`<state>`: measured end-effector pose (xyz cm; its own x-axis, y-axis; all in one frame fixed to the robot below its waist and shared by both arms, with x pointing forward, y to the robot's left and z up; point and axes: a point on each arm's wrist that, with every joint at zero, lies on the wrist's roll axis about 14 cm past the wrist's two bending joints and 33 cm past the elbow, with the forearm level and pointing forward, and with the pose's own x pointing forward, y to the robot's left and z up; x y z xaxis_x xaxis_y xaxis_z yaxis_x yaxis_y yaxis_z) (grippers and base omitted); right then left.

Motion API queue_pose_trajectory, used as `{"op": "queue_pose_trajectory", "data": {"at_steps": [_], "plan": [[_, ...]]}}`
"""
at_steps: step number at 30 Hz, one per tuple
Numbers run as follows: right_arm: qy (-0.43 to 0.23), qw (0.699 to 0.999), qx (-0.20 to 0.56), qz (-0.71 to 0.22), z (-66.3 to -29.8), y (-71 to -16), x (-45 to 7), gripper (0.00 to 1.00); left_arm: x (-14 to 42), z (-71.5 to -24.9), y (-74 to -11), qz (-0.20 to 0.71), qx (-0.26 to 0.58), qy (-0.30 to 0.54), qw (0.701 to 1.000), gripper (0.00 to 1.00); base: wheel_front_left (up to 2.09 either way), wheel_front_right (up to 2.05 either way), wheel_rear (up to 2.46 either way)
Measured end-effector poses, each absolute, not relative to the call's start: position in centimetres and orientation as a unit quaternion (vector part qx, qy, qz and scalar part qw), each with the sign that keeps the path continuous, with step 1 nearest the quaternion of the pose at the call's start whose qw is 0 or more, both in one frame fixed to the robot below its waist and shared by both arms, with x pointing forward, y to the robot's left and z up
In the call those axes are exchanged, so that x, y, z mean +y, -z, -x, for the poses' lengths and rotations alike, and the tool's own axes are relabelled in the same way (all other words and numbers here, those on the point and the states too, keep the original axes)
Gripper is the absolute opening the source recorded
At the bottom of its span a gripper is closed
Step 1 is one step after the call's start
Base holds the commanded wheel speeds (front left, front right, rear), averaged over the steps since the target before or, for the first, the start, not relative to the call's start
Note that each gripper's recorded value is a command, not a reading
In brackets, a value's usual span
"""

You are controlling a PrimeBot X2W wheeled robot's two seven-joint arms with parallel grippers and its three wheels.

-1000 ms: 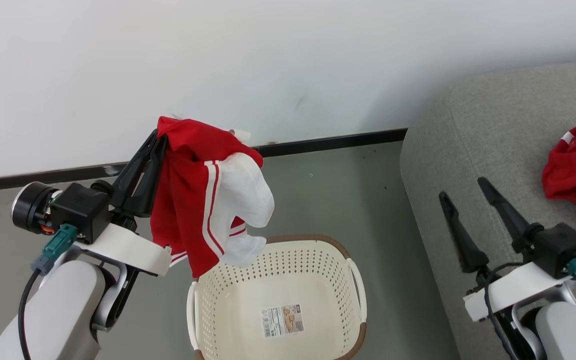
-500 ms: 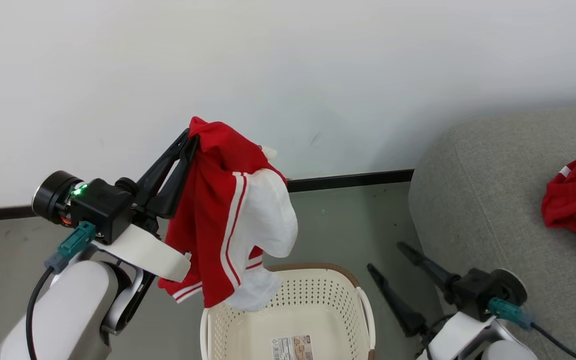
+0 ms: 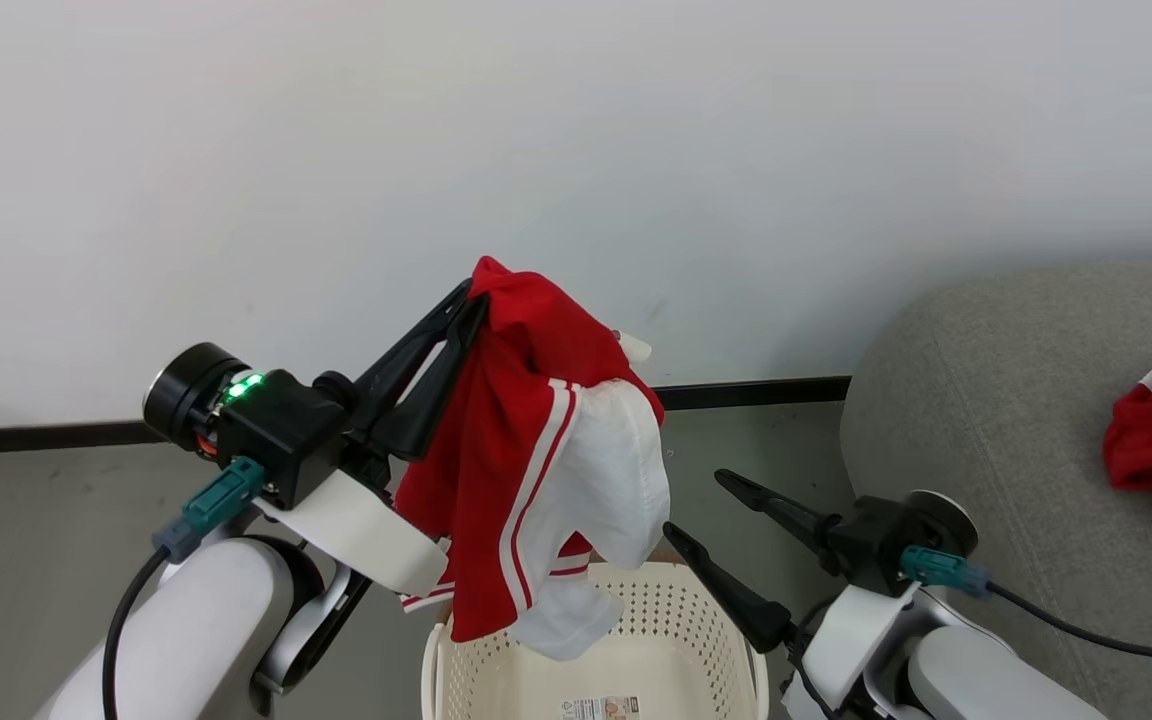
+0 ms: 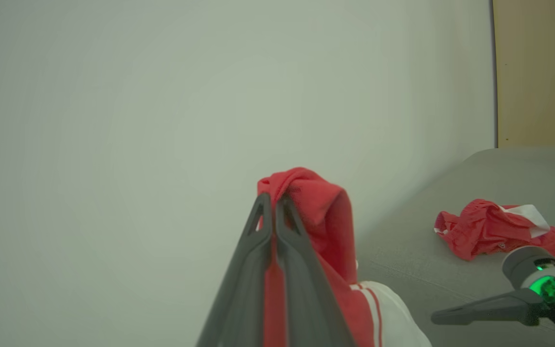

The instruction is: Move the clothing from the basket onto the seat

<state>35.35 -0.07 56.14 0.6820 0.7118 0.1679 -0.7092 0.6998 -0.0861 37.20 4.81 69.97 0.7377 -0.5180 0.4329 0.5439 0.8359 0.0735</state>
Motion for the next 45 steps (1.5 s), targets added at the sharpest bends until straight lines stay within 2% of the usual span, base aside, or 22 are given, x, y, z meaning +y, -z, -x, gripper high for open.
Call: {"op": "queue_pose_trajectory", "data": {"at_steps": [10,23,24,25,27,28,29,36,40,45], "plan": [[-0.478,0.874,-0.077,0.037,-34.2,-55.8,4.8,1.0,4.8,-36.1,-70.3,0.025,-0.22,0.288,0.932,0.0,0.0,0.0,0.0],[-0.544,0.836,-0.04,0.061,-33.2,-54.3,9.4,1.0,4.3,-35.4,-70.5,0.031,-0.213,0.293,0.932,0.0,0.0,0.0,0.0],[-0.546,0.835,-0.038,0.06,-33.2,-54.2,9.6,0.84,4.4,-35.4,-70.5,0.031,-0.212,0.292,0.932,0.0,0.0,0.0,0.0],[-0.549,0.833,-0.033,0.064,-33.1,-53.9,9.8,0.51,4.4,-35.4,-70.4,0.031,-0.212,0.292,0.932,0.0,0.0,0.0,0.0],[-0.554,0.829,-0.032,0.069,-32.9,-53.7,9.9,0.31,4.4,-35.4,-70.4,0.032,-0.211,0.292,0.932,0.0,0.0,0.0,0.0],[-0.558,0.826,-0.032,0.073,-32.8,-53.6,10.1,0.31,4.4,-35.4,-70.4,0.032,-0.21,0.292,0.933,0.0,0.0,0.0,0.0],[-0.561,0.824,-0.033,0.075,-32.7,-53.6,10.3,0.0,4.4,-35.4,-70.3,0.032,-0.207,0.291,0.933,0.0,0.0,0.0,0.0],[-0.56,0.823,-0.025,0.093,-33.2,-53.0,9.6,0.0,5.2,-36.3,-69.4,0.043,-0.188,0.272,0.943,0.0,0.0,0.0,0.0],[-0.536,0.839,-0.026,0.092,-34.7,-53.4,7.8,0.0,5.9,-37.0,-67.5,0.063,-0.157,0.257,0.952,0.0,0.0,0.0,0.0],[-0.497,0.863,-0.078,0.053,-36.7,-57.9,6.0,0.0,6.4,-37.6,-64.7,0.083,-0.115,0.24,0.96,0.0,0.0,0.0,0.0]]}}
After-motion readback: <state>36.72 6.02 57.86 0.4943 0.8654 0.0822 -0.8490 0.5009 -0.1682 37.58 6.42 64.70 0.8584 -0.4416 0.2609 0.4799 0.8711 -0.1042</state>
